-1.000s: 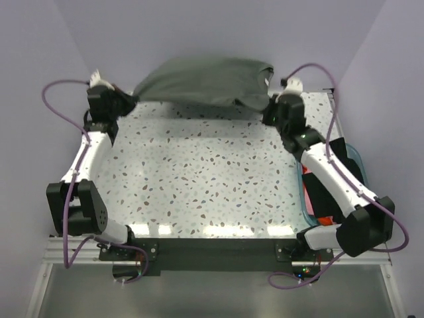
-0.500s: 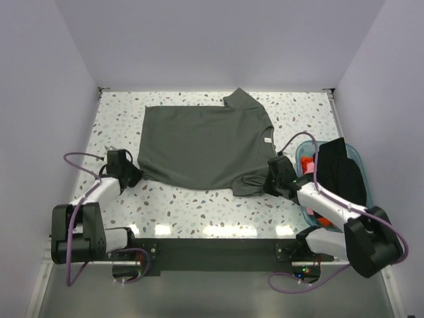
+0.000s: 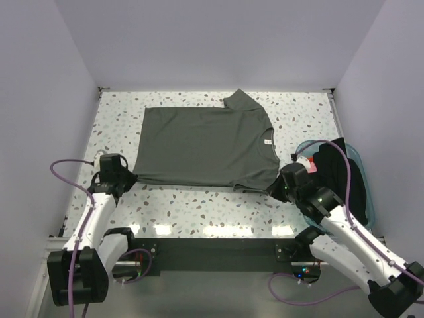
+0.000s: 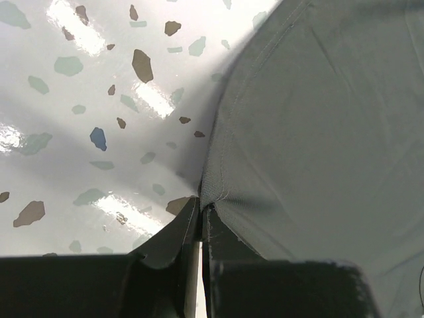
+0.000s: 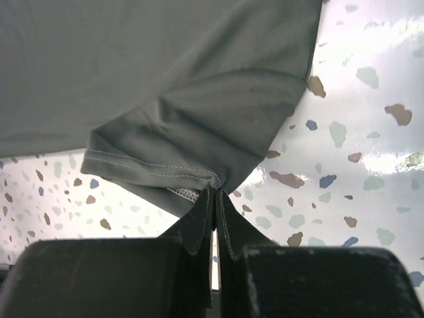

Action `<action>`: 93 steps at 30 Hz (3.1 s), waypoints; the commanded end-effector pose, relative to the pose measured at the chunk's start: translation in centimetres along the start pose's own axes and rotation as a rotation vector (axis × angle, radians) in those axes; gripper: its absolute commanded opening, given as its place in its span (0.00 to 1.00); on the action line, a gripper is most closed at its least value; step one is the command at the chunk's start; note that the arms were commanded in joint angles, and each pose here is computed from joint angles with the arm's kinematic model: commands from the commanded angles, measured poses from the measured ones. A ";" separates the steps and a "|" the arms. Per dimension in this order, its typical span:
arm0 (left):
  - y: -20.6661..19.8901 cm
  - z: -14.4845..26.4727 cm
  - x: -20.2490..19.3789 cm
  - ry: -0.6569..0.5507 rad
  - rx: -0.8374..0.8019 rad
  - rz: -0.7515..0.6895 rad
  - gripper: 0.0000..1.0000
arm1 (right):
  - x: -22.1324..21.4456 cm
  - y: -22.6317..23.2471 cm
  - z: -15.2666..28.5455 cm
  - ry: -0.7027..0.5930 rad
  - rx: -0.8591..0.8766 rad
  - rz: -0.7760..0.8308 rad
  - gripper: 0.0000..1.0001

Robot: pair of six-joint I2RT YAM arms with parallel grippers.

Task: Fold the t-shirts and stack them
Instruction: Fold the tshirt

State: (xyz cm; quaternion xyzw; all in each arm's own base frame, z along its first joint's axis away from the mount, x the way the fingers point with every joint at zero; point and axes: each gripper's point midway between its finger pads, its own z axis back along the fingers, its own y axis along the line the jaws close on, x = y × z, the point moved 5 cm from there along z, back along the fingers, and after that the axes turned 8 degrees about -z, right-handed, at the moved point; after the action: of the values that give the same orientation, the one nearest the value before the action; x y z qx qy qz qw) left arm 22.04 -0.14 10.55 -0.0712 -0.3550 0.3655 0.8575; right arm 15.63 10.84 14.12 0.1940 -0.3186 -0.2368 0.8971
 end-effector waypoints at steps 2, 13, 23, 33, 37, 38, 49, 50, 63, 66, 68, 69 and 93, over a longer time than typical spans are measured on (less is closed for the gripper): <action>-1.4 -0.6 1.6 0.000 -0.008 -0.017 0.08 | 3.3 2.5 0.8 -0.077 -0.040 0.073 0.00; -5.6 -4.7 5.5 0.030 -0.039 -0.047 0.04 | 8.4 9.3 -4.7 -0.092 -0.168 0.291 0.00; -7.3 -7.3 7.5 0.042 -0.014 -0.052 0.04 | 11.6 12.4 -8.5 -0.123 -0.226 0.355 0.00; -8.0 -8.7 8.7 0.035 0.016 -0.059 0.05 | 14.2 13.3 -11.0 -0.132 -0.168 0.325 0.00; -7.9 -9.7 8.5 0.054 0.029 -0.059 0.05 | 14.8 13.9 -11.9 -0.139 -0.150 0.327 0.00; -7.9 -9.8 8.5 0.055 0.031 -0.058 0.05 | 15.0 13.9 -12.2 -0.142 -0.148 0.325 0.00; -8.2 -11.3 9.0 0.059 0.048 -0.060 0.05 | 15.7 14.6 -15.4 -0.121 -0.185 0.394 0.00; -8.2 -11.5 8.9 0.062 0.052 -0.060 0.05 | 15.8 14.6 -15.6 -0.122 -0.189 0.392 0.00; -8.4 -12.0 9.1 0.061 0.053 -0.069 0.06 | 17.1 13.8 -15.7 -0.184 -0.206 0.353 0.00; -8.5 -12.0 9.3 0.059 0.048 -0.069 0.06 | 17.2 13.0 -15.5 -0.191 -0.215 0.331 0.00; -8.7 -12.0 9.4 0.060 0.044 -0.070 0.06 | 17.6 12.4 -15.5 -0.201 -0.221 0.315 0.00; -8.8 -12.0 9.4 0.061 0.043 -0.071 0.06 | 17.7 12.1 -15.4 -0.201 -0.224 0.310 0.00; -11.6 -12.8 11.7 0.031 -0.070 -0.134 0.63 | 20.4 11.1 -19.1 -0.159 -0.250 0.270 0.31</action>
State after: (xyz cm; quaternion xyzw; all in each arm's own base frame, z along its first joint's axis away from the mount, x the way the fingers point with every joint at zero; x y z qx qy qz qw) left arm 40.82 1.08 9.07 -0.0663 -0.3048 0.3142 0.8966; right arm 43.48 12.57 14.69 0.0104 -0.3639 -0.1625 0.9171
